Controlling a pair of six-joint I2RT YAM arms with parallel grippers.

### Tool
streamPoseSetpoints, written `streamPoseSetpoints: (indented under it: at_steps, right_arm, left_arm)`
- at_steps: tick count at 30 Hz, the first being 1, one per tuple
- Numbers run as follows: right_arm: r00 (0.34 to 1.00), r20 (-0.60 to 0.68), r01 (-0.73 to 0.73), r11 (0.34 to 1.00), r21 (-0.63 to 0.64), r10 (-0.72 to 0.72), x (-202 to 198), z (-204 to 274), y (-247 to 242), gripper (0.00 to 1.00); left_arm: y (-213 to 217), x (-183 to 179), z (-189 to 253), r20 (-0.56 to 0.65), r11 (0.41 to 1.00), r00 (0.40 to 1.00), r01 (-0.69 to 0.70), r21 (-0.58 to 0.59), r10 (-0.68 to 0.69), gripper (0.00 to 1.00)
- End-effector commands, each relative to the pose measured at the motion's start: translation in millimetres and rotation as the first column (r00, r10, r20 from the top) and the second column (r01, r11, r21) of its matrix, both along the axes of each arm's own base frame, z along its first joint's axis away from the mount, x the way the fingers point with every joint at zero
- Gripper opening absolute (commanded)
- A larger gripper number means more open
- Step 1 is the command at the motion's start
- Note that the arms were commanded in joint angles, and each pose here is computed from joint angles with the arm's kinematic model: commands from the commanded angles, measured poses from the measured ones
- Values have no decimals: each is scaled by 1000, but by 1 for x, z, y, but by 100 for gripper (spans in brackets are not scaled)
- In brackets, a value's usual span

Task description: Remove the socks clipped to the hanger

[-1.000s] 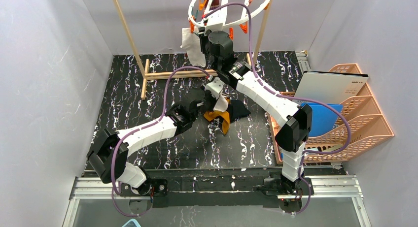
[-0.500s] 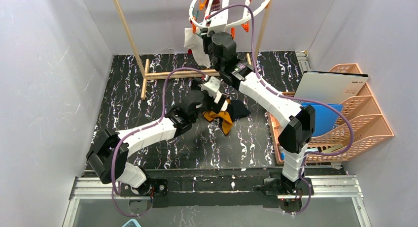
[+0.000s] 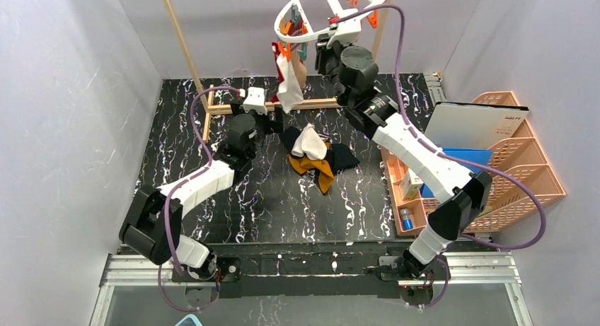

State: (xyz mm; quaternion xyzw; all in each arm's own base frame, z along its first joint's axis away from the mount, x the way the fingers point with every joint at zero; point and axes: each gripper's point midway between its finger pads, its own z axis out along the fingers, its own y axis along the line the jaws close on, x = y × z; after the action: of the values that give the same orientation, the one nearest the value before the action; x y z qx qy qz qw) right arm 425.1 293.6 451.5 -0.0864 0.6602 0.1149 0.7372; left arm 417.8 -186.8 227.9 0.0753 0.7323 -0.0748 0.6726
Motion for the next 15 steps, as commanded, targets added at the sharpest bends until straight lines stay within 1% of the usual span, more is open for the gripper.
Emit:
streamPoseSetpoints:
  at_steps: [1,7,15]
  right_arm:
    - [993,86,71,994,86,-79,-6,41,-42,23]
    - [989,56,133,987,92,-138,7,31,-74,23]
    - [982,8,189,976,110,-191,32,15,-105,23]
  left_arm:
    - [-23,7,37,92,991,992,91,-93,-82,98]
    - [-42,14,36,97,981,984,160,-107,-150,98]
    - [-50,16,33,85,975,980,190,-113,-182,98]
